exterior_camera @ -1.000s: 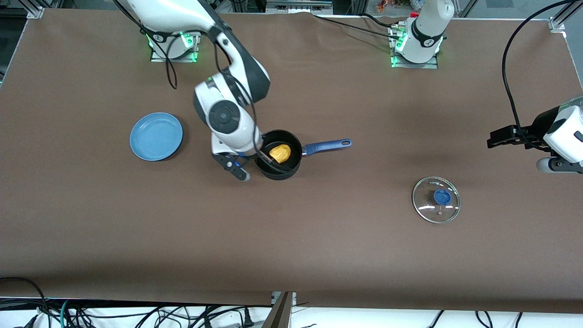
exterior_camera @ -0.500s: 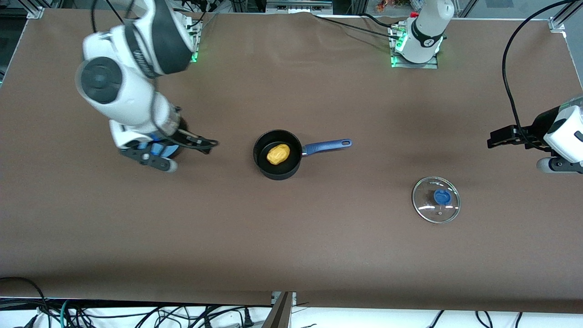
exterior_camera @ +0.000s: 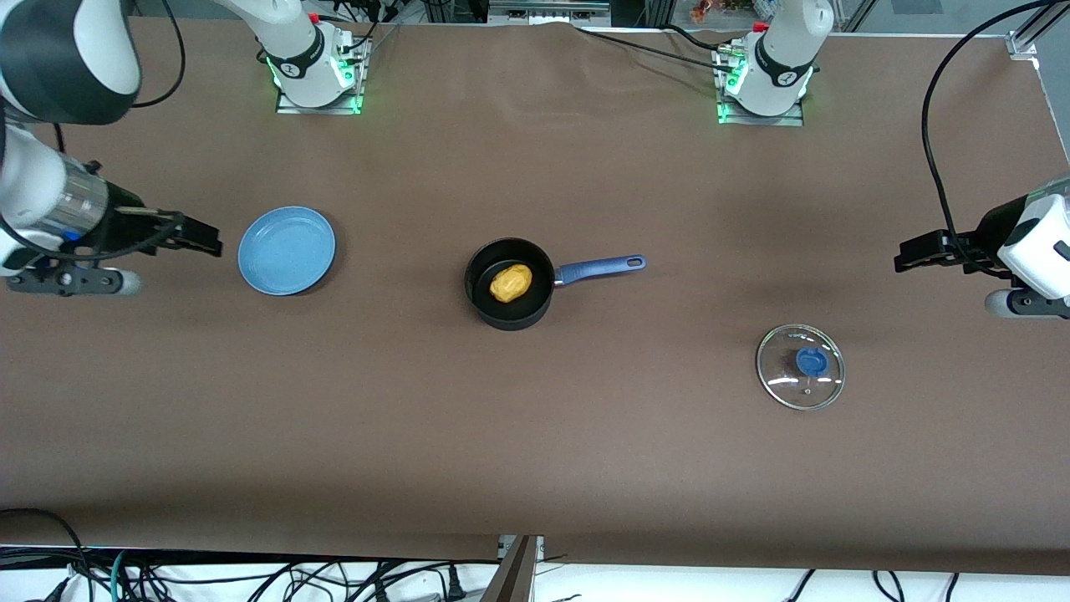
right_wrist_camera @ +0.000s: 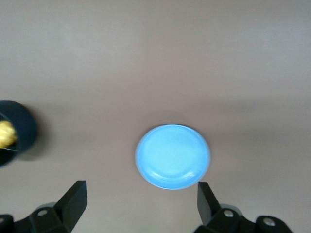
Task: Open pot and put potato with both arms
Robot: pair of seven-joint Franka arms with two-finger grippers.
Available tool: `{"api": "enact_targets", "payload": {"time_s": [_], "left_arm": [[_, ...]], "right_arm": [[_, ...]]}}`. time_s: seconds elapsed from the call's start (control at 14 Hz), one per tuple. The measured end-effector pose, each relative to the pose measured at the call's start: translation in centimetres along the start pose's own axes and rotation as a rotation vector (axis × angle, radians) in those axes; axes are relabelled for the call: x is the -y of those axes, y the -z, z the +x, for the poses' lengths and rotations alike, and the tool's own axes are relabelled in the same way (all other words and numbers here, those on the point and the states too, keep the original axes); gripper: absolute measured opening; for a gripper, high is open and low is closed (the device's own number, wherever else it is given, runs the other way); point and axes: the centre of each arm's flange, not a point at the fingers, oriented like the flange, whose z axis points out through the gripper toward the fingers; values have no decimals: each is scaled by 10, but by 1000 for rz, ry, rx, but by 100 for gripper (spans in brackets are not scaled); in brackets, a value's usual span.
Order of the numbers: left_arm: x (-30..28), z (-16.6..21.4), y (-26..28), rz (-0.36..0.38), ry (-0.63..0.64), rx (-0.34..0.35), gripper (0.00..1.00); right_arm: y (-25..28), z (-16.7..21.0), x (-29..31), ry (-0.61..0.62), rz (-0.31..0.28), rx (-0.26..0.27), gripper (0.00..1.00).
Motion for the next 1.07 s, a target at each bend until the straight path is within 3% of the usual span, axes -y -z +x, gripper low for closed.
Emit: {"api": "enact_targets", "payload": {"time_s": [0.14, 0.43, 1.07], "left_arm": [[2, 1, -2, 0, 3, 3, 100], [2, 2, -3, 0, 3, 4, 100], [1, 3, 0, 1, 2, -2, 100]], "right_arm": [[8, -17, -4, 14, -27, -14, 100], [19, -42, -39, -41, -10, -31, 100], [24, -47, -46, -53, -6, -40, 100]]}}
